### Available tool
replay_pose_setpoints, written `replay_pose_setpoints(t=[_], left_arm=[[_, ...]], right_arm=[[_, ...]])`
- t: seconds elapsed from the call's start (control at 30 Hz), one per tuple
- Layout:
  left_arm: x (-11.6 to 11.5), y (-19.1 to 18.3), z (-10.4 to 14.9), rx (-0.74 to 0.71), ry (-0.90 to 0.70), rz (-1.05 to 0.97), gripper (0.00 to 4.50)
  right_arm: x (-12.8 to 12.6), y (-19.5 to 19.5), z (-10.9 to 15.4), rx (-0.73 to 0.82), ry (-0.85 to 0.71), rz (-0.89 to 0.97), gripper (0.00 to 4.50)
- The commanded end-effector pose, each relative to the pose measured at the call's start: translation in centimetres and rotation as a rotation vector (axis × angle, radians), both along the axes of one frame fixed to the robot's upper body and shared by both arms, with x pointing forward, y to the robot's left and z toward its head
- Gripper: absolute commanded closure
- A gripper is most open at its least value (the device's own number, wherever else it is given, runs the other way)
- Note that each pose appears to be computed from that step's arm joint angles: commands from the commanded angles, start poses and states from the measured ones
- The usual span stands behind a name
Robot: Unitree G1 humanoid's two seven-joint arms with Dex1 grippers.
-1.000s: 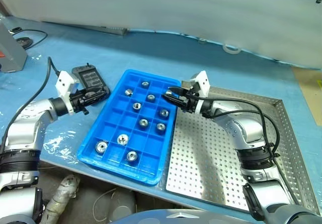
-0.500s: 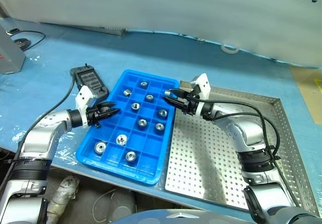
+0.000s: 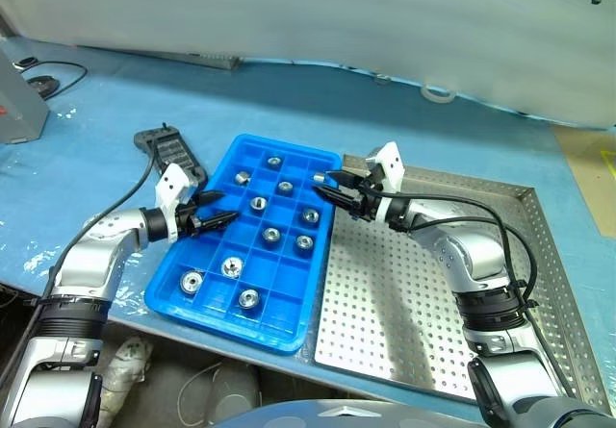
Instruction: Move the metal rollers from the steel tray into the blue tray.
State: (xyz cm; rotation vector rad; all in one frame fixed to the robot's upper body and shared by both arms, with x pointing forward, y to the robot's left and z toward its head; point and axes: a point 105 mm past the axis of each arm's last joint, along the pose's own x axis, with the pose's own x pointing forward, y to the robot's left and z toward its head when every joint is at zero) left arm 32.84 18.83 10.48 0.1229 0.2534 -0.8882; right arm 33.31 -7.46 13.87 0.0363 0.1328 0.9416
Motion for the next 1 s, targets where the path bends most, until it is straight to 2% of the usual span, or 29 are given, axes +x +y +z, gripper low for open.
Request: replay_pose_setpoints(t=[0.03,0.13,0.3,0.4,0.5,0.67,0.83,1.0], left_arm=[[-0.3,-0.7,2.1,-0.041,-0.044,-0.058,1.25],[-0.2,-1.1,5.1,-0.125,-0.108,-0.088,1.25],[0.6,-1.4,8.1,-0.202,-0.185,-0.098,1.25],[1.5,-3.0,7.9,-0.212,-0.221,-0.082,1.25],[2.8,-5.0,7.3,-0.253,-0.259,-0.015,1.25],[2.2,-8.2,5.5,-0.299,-0.236,-0.048,1.25],[2.5,-9.4,5.7,-0.331,-0.230,-0.060,1.25],[3.0,-10.7,6.7,-0.361,-0.253,-0.079,1.25]], right_arm=[[-0.1,-0.2,1.2,0.021,-0.049,0.002,1.83],[-0.4,-0.5,1.8,0.035,-0.054,0.018,1.83],[-1.3,-1.9,3.1,0.029,-0.086,0.058,1.83],[0.5,-3.9,3.7,0.014,-0.141,-0.062,1.83],[1.5,-5.2,2.9,0.022,-0.126,-0.168,1.83],[1.1,-7.2,1.9,0.063,-0.094,-0.280,1.83],[1.7,-8.9,3.1,0.091,-0.126,-0.356,1.83],[2.4,-8.4,3.9,0.089,-0.161,-0.375,1.83]])
